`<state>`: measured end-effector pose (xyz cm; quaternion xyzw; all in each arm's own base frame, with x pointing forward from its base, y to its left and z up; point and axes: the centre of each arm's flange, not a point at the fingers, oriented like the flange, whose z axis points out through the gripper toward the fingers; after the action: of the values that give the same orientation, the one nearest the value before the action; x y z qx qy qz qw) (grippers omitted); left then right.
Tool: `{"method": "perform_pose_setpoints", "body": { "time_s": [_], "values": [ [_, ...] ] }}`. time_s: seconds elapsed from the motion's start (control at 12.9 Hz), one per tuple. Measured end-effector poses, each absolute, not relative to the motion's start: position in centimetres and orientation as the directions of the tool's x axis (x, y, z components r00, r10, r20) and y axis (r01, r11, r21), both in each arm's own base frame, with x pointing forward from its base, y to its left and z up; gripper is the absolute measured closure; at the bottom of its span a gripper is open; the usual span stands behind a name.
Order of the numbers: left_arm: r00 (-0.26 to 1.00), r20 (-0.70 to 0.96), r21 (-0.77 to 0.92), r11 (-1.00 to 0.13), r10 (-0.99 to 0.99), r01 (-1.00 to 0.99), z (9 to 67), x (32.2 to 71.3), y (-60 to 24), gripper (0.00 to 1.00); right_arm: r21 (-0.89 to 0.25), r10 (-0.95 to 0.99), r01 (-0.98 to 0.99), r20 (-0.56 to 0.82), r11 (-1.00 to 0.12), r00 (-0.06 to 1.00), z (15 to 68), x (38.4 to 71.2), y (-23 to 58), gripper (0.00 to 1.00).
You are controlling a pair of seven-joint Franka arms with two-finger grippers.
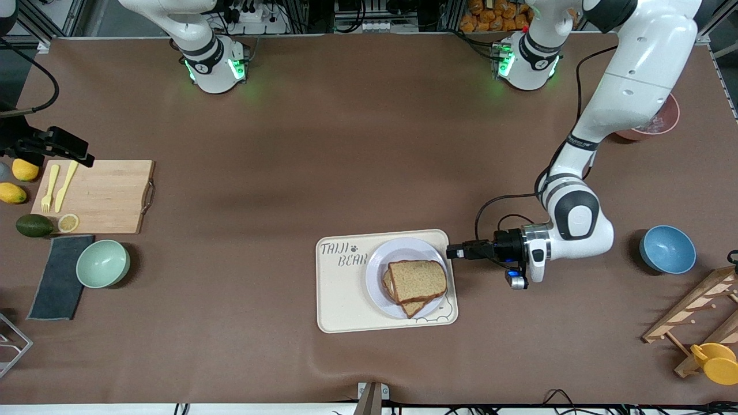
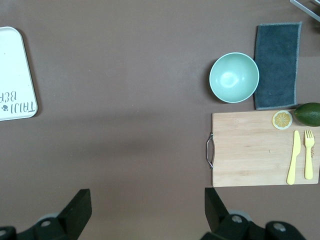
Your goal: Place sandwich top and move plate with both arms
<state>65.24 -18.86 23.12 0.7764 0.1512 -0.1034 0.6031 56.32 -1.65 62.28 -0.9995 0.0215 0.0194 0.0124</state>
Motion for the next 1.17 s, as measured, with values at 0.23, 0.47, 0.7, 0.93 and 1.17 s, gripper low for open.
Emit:
{"method": "perform_pose_setpoints", "body": {
  "time_s": [0.23,0.47,0.7,0.93,1.17],
  "values": [
    [0.906,-0.404,0.850,-0.313,0.126,0.423,28.6,65.5,-18.7,0.00,-0.024,-0.043,-0.044,-0.040,-0.999,0.998,62.3,56.3,-1.6,0.00],
    [0.878,-0.450,0.788,-0.390,0.161,0.476,33.5,65.3,-19.0,0.00,-0.024,-0.045,-0.046,-0.039,-0.999,0.998,62.3,56.3,-1.7,0.00],
    [0.905,-0.394,0.727,-0.547,0.162,0.415,38.1,64.2,-20.4,0.00,-0.024,-0.055,-0.056,-0.039,-0.998,0.998,62.3,56.3,-2.3,0.00],
    [0.927,-0.331,0.656,-0.663,0.175,0.360,44.1,62.6,-21.3,0.00,-0.024,-0.056,-0.057,-0.040,-0.998,0.998,62.2,56.3,-2.4,0.00],
    [0.970,-0.193,0.456,-0.862,0.146,0.220,49.1,59.6,-24.1,0.00,-0.024,-0.056,-0.057,-0.040,-0.998,0.998,62.2,56.3,-2.3,0.00]
  ]
}}
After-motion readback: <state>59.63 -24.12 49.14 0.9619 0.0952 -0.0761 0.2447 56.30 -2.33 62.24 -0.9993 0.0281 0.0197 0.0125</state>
